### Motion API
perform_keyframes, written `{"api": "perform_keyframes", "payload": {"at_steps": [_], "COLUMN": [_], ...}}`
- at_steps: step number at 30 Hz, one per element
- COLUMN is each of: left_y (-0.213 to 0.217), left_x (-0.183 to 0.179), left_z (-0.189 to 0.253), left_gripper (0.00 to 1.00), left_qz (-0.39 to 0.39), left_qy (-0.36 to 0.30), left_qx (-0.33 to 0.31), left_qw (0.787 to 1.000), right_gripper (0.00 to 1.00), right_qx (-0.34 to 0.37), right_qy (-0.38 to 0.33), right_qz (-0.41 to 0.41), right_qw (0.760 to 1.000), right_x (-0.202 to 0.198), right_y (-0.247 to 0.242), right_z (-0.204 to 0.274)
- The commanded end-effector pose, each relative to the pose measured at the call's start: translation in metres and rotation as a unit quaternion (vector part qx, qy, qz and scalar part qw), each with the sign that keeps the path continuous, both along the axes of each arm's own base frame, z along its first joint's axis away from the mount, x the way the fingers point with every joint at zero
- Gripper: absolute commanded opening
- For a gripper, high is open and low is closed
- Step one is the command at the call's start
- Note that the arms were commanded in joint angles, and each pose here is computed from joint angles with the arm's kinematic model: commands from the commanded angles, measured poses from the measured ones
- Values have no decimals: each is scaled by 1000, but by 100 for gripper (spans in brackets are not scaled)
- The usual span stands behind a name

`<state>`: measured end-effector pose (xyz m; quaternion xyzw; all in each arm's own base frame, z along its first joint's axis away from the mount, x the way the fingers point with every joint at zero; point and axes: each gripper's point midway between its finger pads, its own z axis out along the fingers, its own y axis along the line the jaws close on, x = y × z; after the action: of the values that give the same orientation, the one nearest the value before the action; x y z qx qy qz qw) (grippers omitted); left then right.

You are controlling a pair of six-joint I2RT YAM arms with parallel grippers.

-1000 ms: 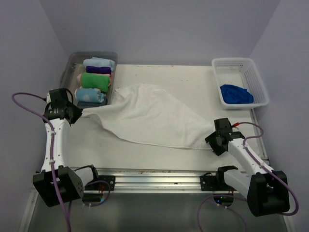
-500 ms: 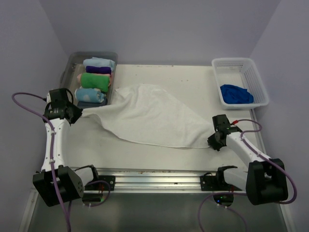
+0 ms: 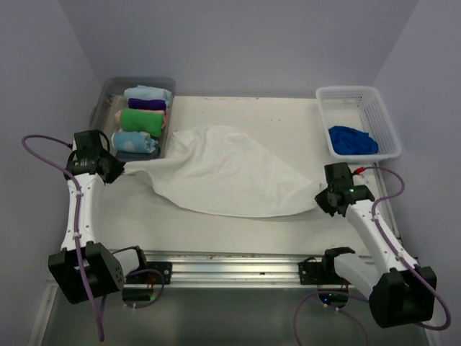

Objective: Roll the towels
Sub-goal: Flatten the towel

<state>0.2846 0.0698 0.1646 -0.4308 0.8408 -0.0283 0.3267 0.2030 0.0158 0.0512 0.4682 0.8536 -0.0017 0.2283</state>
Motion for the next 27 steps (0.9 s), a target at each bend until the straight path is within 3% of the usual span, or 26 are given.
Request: {"api": "perform_keyframes", "payload": {"at_steps": [1, 6, 8, 9, 14, 18, 27], "left_y": [2, -5, -7, -9, -19, -26, -28], "left_x": [19, 36, 39, 40, 29, 20, -53], "left_z": [37, 112, 147, 159, 230, 271, 378], "left_gripper": [0, 0, 0, 0, 0, 0, 0], "left_qz": [-22, -41, -47, -49, -42, -49, -25], "left_qy": [-56, -144, -182, -196, -298, -353, -459], "left_qx": [11, 12, 17, 17, 17, 20, 111], "left_qw": [998, 989, 982, 979, 954, 934, 881], "right_gripper": [0, 0, 0, 0, 0, 0, 0], "right_qx": [-49, -107, -127, -146, -192, -201, -264], "right_qy": [-118, -260, -290, -323, -412, -462, -519], "right_qz": [3, -2, -8, -18, -37, -50, -121], "right_qw": [992, 960, 948, 935, 890, 862, 804], "right_x": [40, 66, 67, 62, 32, 5, -92], "right_y": [-16, -37, -45, -53, -71, -78, -116], "right_z": [98, 242, 279, 316, 414, 461, 524]}}
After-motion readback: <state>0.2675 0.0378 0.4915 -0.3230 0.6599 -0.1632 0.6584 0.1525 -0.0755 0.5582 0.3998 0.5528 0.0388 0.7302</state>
